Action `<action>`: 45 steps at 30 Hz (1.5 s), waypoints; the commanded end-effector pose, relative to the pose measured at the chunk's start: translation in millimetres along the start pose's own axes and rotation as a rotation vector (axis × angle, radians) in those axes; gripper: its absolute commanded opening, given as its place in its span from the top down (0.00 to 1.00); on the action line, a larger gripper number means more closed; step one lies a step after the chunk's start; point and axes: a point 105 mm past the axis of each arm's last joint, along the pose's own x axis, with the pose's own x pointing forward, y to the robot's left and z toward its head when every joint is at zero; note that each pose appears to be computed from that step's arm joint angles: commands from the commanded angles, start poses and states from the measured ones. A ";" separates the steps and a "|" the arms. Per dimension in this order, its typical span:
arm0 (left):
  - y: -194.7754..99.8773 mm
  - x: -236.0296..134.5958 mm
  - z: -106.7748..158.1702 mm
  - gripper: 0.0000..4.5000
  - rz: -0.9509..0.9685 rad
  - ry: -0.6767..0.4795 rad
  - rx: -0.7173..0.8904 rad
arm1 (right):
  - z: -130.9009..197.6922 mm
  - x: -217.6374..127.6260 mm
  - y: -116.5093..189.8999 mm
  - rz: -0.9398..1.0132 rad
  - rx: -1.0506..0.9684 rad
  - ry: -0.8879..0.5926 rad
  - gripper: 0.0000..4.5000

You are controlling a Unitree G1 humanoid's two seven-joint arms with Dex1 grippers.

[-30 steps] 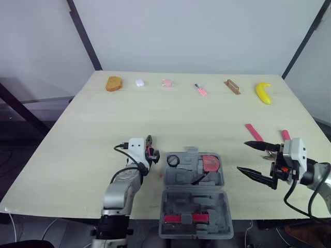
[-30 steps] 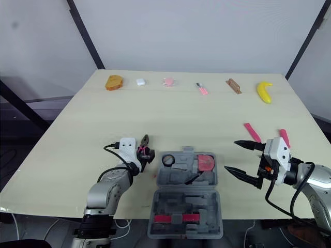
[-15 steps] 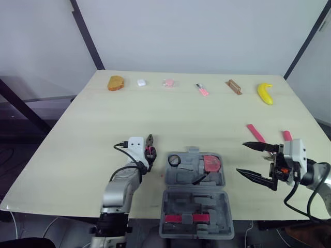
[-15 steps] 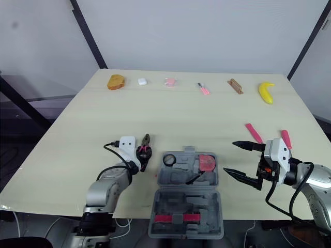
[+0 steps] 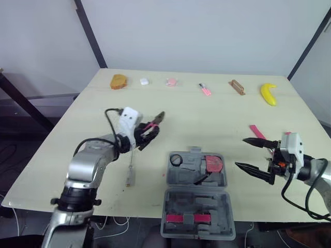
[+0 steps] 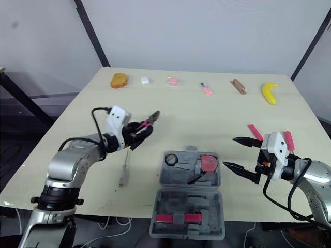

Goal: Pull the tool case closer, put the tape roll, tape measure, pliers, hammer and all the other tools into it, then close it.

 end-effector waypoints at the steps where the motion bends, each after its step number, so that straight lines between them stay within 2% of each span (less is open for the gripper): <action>1: -27.6 12.2 18.7 0.43 -0.210 -0.024 0.127 | 7.3 1.2 1.8 0.029 -0.048 0.025 0.00; 8: -77.9 44.2 36.3 0.43 -0.531 -0.032 0.284 | 5.7 15.9 -0.1 0.049 -0.098 0.119 0.00; 11: -92.2 56.0 43.7 0.43 -0.610 -0.048 0.327 | 7.5 23.6 -4.2 0.041 -0.143 0.162 0.00; 15: -104.3 61.7 45.5 0.43 -0.689 -0.053 0.360 | 6.2 27.9 -3.0 0.072 -0.190 0.232 0.00; 19: -121.0 71.3 38.2 0.43 -0.796 -0.007 0.434 | 13.0 37.8 -15.4 0.047 -0.267 0.311 0.00; 23: -123.2 77.7 32.4 0.43 -0.826 0.020 0.495 | 10.5 41.3 -15.7 0.065 -0.258 0.360 0.00; 31: -131.0 88.1 43.8 0.43 -0.826 -0.025 0.496 | -0.1 55.1 -11.4 0.132 -0.241 0.479 0.00; 40: -130.5 88.3 39.6 0.43 -0.811 -0.019 0.489 | -4.7 64.7 -13.0 0.156 -0.256 0.512 0.00; 41: -130.7 88.3 39.5 0.43 -0.811 -0.020 0.478 | -4.7 65.3 -12.5 0.160 -0.260 0.511 0.12; 43: -129.4 88.7 36.4 0.43 -0.805 -0.013 0.489 | -4.4 66.9 -12.4 0.161 -0.266 0.503 0.26; 45: -130.9 87.3 35.4 0.43 -0.816 -0.012 0.478 | -4.4 67.8 -12.3 0.160 -0.269 0.498 0.49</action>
